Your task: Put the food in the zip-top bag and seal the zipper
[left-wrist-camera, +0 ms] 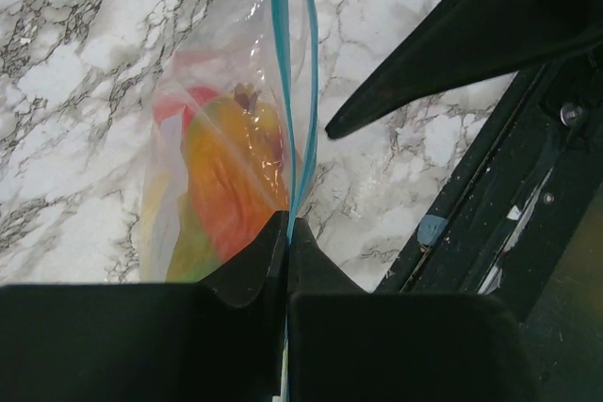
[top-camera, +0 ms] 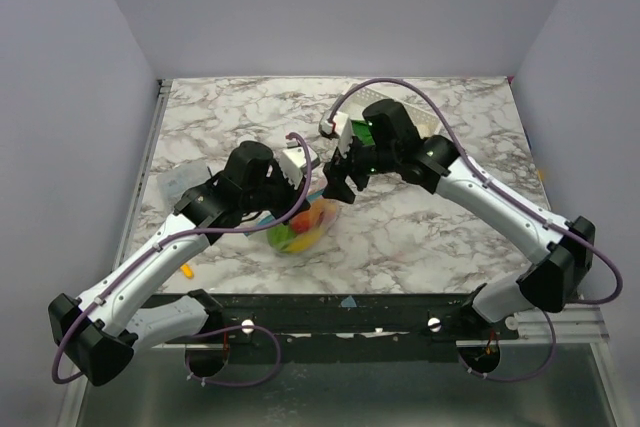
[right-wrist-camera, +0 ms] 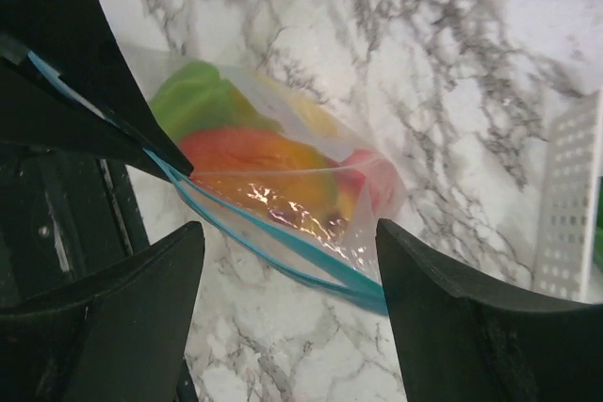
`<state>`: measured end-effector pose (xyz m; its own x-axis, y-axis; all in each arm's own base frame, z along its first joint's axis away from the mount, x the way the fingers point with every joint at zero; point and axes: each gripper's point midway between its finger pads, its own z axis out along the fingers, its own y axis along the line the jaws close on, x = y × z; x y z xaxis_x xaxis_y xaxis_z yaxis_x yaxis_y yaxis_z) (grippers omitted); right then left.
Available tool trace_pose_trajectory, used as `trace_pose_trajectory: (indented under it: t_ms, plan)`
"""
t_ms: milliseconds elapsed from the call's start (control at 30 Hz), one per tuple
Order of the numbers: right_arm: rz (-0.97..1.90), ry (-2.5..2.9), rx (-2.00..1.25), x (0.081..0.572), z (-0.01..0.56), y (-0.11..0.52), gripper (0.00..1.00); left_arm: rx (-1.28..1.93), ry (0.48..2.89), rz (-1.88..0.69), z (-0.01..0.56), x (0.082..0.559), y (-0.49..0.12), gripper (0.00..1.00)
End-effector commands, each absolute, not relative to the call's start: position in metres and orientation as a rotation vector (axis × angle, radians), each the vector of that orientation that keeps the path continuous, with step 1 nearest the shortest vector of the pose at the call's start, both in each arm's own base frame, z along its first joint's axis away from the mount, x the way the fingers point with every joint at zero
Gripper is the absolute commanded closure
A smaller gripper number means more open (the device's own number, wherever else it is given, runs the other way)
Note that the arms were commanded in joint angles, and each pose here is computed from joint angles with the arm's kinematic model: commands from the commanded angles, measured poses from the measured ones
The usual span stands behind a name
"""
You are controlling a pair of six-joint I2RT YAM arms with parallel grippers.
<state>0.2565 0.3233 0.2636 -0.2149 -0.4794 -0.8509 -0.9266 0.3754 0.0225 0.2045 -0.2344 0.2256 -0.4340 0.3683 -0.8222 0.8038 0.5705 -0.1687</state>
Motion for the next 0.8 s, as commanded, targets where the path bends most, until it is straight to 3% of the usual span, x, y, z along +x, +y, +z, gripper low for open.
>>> trace_pose_trajectory:
  t_ms: [0, 367, 500, 600, 700, 767]
  plan:
    - [0.922, 1.76, -1.445, 0.227, 0.252, 0.336, 0.26, 0.984, 1.958, -0.782, 0.231, 0.198, -0.242, 1.0]
    - [1.018, 1.905, -1.416, 0.228, 0.218, 0.348, 0.33, 1.056, 1.931, -0.855, 0.23, 0.187, -0.249, 1.0]
    - [1.024, 1.941, -1.409, 0.232, 0.218, 0.353, 0.24, 1.081, 1.922, -0.891, 0.23, 0.181, -0.252, 1.0]
    - [1.099, 1.947, -1.43, 0.225, 0.219, 0.357, 0.23, 1.079, 1.921, -0.885, 0.23, 0.182, -0.251, 1.0]
    - [1.193, 1.981, -1.426, 0.213, 0.212, 0.359, 0.39, 1.068, 1.926, -0.873, 0.232, 0.184, -0.25, 1.0]
    - [1.221, 2.008, -1.419, 0.206, 0.207, 0.356, 0.54, 1.04, 1.928, -0.866, 0.236, 0.186, -0.25, 1.0]
